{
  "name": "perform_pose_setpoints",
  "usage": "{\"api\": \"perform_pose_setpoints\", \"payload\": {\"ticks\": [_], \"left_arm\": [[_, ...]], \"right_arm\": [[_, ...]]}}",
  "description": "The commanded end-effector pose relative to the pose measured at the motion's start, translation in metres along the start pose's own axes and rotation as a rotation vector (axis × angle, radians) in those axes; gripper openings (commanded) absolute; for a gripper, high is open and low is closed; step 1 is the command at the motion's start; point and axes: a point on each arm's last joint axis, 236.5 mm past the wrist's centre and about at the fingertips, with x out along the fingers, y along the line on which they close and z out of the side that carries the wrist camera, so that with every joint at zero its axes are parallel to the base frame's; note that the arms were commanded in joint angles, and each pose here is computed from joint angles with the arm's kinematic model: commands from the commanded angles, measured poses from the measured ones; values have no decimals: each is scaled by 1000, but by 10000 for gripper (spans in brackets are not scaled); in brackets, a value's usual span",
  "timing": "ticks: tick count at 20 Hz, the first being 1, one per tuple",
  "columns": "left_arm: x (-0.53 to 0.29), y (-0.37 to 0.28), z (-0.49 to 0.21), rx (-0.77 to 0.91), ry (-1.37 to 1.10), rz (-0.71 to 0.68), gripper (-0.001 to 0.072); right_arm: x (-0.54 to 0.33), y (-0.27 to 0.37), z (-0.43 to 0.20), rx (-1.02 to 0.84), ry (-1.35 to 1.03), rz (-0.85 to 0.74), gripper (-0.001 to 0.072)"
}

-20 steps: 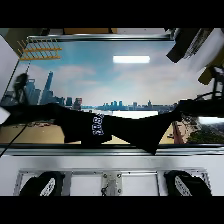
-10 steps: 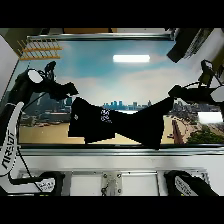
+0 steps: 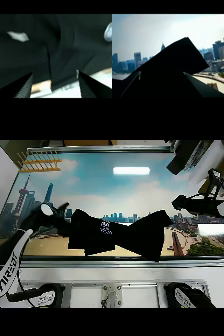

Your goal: Fold the clothes and pants, and hang the long-sleeved shirts on hangers.

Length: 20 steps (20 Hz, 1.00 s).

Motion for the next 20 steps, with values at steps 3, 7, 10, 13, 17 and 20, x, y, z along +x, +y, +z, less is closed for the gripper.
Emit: {"api": "perform_pose_setpoints", "payload": {"ticks": [3, 7, 10, 13, 17, 20], "left_arm": [[56, -3, -85, 49, 211, 25, 571], [68, -3, -89, 10, 192, 46, 571], [69, -17, -74, 33, 134, 48, 570], [60, -32, -46, 42, 49, 35, 215], [42, -44, -29, 68, 22, 19, 10], [7, -63, -20, 147, -31, -12, 10]], "right_arm": [[-1, 1, -1, 1, 2, 3, 583], [-1, 1, -1, 1, 2, 3, 583], [-1, 1, -1, 2, 2, 3, 583], [-1, 1, -1, 1, 2, 3, 583], [-2, -8, -10, -4, 43, -24, 583], [-7, -51, -41, 37, 180, -124, 581]]}}
